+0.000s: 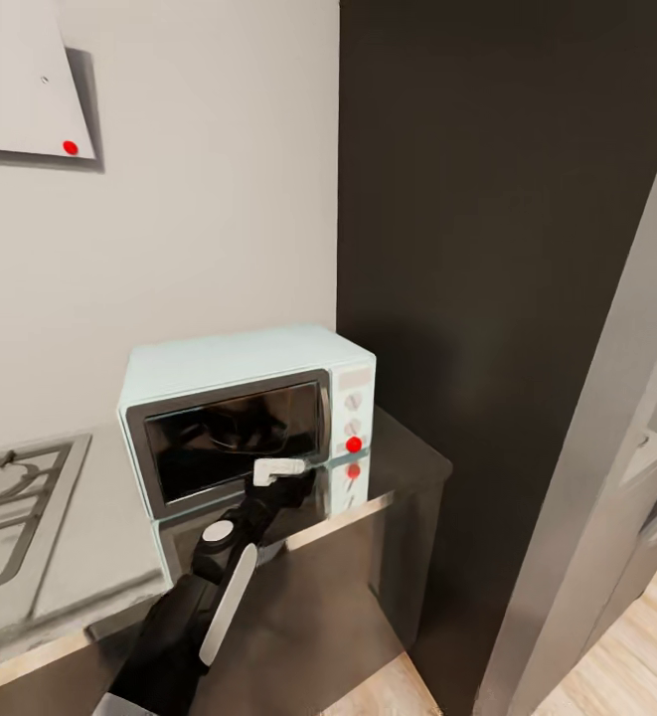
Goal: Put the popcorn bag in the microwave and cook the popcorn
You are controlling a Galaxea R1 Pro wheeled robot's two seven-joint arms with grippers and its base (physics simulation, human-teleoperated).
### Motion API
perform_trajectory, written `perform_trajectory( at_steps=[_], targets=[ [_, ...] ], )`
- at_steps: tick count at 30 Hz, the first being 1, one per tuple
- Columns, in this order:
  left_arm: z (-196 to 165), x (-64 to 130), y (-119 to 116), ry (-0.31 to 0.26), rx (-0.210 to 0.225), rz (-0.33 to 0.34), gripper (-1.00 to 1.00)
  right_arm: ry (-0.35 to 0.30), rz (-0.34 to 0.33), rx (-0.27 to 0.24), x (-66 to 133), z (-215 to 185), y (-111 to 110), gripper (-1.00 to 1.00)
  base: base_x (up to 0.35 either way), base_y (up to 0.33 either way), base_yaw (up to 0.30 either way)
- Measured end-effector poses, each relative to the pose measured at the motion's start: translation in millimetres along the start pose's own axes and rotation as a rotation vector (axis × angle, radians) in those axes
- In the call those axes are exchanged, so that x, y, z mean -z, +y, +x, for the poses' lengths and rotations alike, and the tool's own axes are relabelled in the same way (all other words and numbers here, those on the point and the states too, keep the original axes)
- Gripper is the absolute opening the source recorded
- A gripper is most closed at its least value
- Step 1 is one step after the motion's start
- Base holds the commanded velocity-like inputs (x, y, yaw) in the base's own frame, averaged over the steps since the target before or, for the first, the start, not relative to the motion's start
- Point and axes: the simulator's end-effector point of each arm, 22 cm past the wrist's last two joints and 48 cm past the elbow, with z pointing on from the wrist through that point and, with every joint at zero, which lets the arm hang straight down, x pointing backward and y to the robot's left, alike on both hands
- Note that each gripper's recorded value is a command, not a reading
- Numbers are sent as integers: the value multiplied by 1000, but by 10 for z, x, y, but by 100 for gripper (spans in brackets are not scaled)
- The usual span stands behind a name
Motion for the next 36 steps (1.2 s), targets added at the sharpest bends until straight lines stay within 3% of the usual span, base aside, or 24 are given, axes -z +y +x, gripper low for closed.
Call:
perform_trajectory(
  at_steps=[4, 7, 14, 17, 20, 22, 23, 24, 26, 27, 28, 30, 31, 33, 36],
  targets=[
    [-9, 0, 0, -3, -4, -2, 100, 0, 0, 0, 0, 0, 0, 100, -340, 0, 0],
    [55, 12, -357, 7, -56, 65, 100, 1, 1, 0, 1, 1, -11, 100, -346, 0, 0],
    [89, 29, -560, 11, -79, 104, 100, 0, 1, 0, 0, 0, -5, 100, -346, 0, 0],
    [205, 57, -843, 35, -100, 161, 100, 1, -2, 0, -1, 4, 12, 100, -346, 0, 0],
    [682, 13, -874, 148, -97, 170, 100, 6, -5, 2, -2, 16, 32, 100, -346, 0, 0],
    [1463, 18, -732, 330, -29, 152, 100, 11, -7, 3, -2, 29, 48, 100, -346, 0, 0],
    [2057, 111, -606, 466, 63, 130, 100, 14, -9, 3, -2, 39, 58, 100, -347, 0, 0],
    [2859, 362, -415, 648, 162, 75, 100, 19, -9, 3, 0, 73, 58, 100, -347, 0, 0],
    [3844, 921, -98, 874, 241, -31, 100, 24, -10, 4, 3, 104, 58, 100, -348, 0, 0],
    [4137, 1155, 30, 940, 260, -76, 100, 25, -10, 4, 3, 110, 58, 100, -349, 0, 0],
    [4256, 1194, 232, 858, 316, -156, 100, 26, -10, 4, 5, 118, 58, 100, -349, 0, 0],
    [5041, 2233, 657, 1090, 290, -302, 100, 26, -10, 4, 4, 119, 58, 100, -349, 0, 0],
    [5072, 2269, 634, 1082, 298, -300, 100, 26, -10, 4, 4, 119, 58, 100, -349, 0, 0],
    [5427, 2882, 621, 1146, 316, -335, 100, 26, -10, 4, 4, 118, 57, 100, -349, 0, 0],
    [5580, 3247, 833, 1106, 350, -423, 100, 25, -9, 4, 4, 116, 56, 100, -349, 0, 0]
  ],
)
